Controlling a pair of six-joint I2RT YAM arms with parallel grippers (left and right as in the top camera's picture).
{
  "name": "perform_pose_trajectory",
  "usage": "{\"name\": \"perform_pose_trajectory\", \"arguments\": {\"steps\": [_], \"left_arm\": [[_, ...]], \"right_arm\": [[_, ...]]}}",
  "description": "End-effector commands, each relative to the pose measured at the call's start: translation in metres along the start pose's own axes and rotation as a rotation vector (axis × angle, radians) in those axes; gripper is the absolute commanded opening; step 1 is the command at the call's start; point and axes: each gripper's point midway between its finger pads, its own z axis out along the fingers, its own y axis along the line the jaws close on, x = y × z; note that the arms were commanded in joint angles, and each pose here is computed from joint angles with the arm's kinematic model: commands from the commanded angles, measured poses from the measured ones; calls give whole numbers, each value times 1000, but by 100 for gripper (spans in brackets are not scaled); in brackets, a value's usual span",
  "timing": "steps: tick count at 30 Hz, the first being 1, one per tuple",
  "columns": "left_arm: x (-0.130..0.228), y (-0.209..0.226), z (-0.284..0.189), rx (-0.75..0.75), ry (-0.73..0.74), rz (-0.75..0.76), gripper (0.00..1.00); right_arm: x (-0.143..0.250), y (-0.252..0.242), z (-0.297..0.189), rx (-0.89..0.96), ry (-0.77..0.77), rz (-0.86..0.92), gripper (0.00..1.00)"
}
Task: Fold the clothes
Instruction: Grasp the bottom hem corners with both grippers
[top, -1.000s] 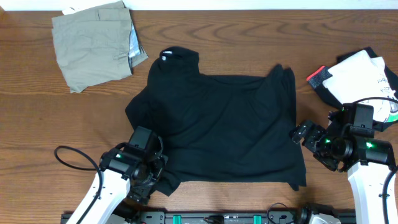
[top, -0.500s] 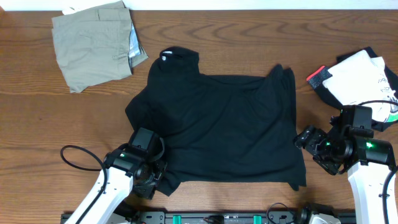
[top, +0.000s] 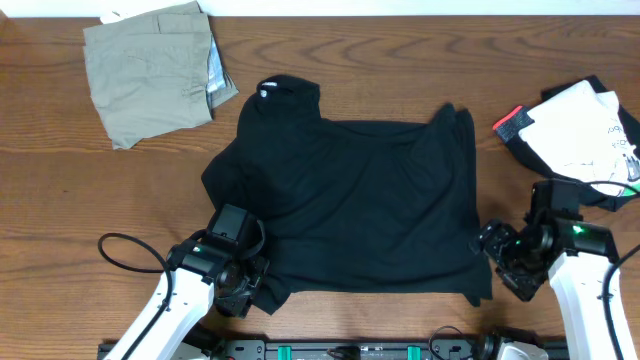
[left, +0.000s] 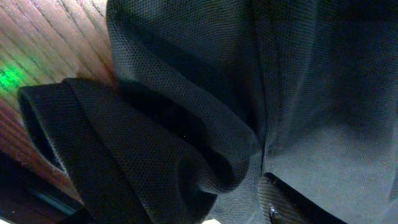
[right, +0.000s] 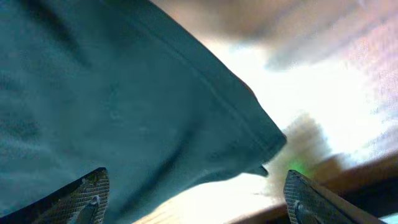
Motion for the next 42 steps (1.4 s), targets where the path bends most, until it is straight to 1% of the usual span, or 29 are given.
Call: {"name": "perform_pose_trajectory", "arguments": {"steps": [1, 9, 18, 25, 36, 39, 42], "left_arm": [[-1, 2, 2, -10, -5, 11, 63], [-1, 1, 2, -7, -5, 12, 63], [-1, 0, 2, -1, -6, 13, 63], [-1, -2, 2, 4, -6, 14, 63], [-1, -5, 2, 18, -7, 20, 63], [-1, -5, 2, 18, -8, 35, 63], [-1, -5, 2, 17, -7, 35, 62]], "right_arm": [[5, -12, 5, 42, 16, 92, 87], [19, -30, 5, 126, 58, 164, 87], [23, -34, 22, 125, 67, 195, 89], [16, -30, 33, 86, 38, 189, 89], [24, -30, 54, 56, 69, 218, 86], [23, -26, 56, 38, 74, 217, 85], [21, -25, 58, 34, 71, 216, 80]]}}
